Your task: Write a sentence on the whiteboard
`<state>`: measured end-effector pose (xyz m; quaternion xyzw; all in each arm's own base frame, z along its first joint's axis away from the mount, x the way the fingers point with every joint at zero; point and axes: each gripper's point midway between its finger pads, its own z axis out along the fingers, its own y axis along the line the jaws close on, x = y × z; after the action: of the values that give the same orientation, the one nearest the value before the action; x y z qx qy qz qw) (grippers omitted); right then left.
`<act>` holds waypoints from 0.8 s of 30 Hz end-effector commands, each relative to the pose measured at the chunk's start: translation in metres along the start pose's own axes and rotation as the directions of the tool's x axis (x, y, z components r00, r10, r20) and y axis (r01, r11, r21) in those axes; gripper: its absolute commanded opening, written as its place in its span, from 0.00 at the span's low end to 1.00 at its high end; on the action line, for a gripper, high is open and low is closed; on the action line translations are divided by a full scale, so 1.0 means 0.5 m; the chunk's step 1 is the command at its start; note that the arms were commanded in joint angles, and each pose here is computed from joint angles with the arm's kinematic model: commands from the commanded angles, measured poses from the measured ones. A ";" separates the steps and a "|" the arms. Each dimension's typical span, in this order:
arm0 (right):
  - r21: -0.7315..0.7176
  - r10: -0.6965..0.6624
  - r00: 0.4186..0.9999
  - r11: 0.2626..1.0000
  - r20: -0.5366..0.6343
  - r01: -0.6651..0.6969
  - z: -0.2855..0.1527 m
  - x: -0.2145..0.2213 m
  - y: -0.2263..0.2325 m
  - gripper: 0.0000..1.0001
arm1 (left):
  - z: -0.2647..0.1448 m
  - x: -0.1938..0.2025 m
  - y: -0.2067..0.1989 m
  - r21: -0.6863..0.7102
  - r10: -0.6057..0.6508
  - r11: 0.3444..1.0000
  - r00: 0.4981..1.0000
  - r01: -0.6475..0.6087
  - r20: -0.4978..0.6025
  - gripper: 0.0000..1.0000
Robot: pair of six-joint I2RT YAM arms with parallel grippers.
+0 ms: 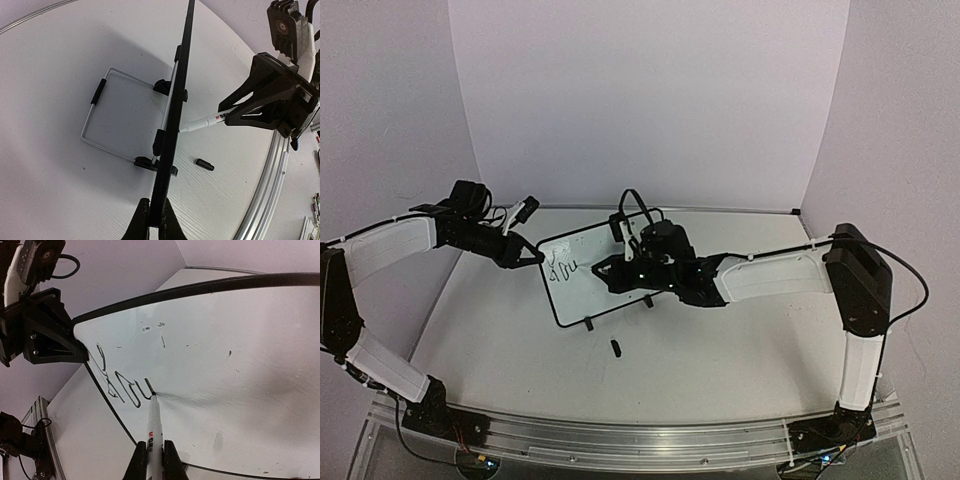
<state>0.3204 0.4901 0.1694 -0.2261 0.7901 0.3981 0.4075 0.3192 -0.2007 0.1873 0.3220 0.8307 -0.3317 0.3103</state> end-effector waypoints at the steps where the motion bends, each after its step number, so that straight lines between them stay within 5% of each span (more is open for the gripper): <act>1: 0.020 0.011 1.000 1.000 0.027 -0.011 -0.006 -0.015 -0.013 0.00 | -0.008 -0.007 0.040 -0.106 0.019 0.994 1.000 -0.020 -0.016 0.00; 24: 0.034 -0.013 0.996 0.999 0.086 0.010 -0.047 -0.063 -0.001 0.00 | -0.010 -0.008 0.040 -0.111 0.023 0.994 1.000 -0.024 -0.014 0.00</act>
<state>0.3179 0.4847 0.1582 -0.2259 0.7983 0.3888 0.4006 0.3192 -0.2007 0.1873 0.3220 0.8307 -0.3316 0.3103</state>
